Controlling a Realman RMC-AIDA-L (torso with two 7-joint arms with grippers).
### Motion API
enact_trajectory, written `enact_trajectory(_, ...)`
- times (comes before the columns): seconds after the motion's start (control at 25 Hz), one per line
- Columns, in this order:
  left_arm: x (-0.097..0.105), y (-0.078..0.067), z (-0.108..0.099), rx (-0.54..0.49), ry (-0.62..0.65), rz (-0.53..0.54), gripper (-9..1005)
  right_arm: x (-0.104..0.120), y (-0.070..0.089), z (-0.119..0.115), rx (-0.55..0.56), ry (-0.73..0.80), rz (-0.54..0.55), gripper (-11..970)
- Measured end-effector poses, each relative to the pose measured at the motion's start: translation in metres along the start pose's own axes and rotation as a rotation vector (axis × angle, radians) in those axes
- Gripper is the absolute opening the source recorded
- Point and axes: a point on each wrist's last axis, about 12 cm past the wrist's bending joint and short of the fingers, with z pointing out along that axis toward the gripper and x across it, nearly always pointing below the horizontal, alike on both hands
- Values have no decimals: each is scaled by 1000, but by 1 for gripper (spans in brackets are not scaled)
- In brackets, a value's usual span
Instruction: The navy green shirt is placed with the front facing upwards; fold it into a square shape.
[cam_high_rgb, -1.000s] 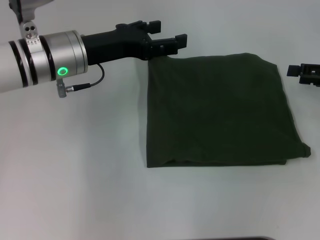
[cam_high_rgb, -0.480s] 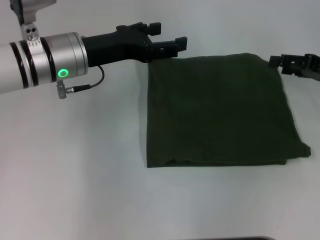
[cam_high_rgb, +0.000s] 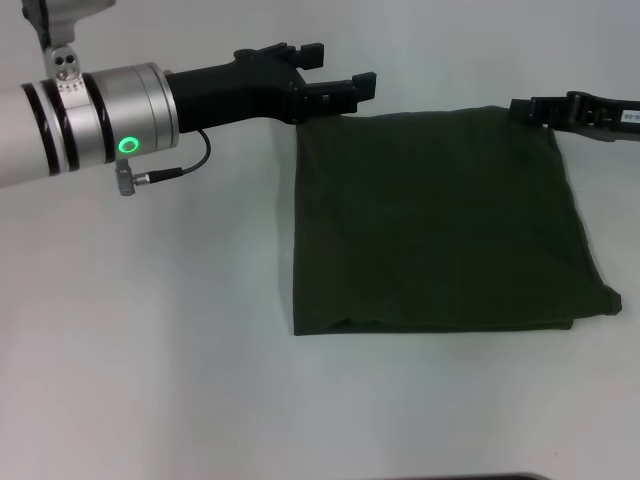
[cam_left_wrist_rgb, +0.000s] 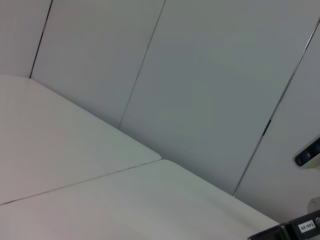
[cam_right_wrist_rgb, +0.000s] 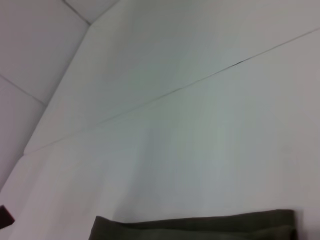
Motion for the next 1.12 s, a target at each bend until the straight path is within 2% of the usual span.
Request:
enact_trajectory(0.28,0,0,0,3,-1,0,938,4,2,20,27,7,-32,232)
enact_trajectory(0.6,1,0,0,3,-1,-2,937,9,1,33,79,3,-50,6)
enact_trajectory(0.88,2,-1,-1,3,-1,-3,938,17,2,46,128,26,-65,10)
enact_trajectory(1.12,2,-1,-1,4,0,-4,938,12,6,43,93,-14,-79,13)
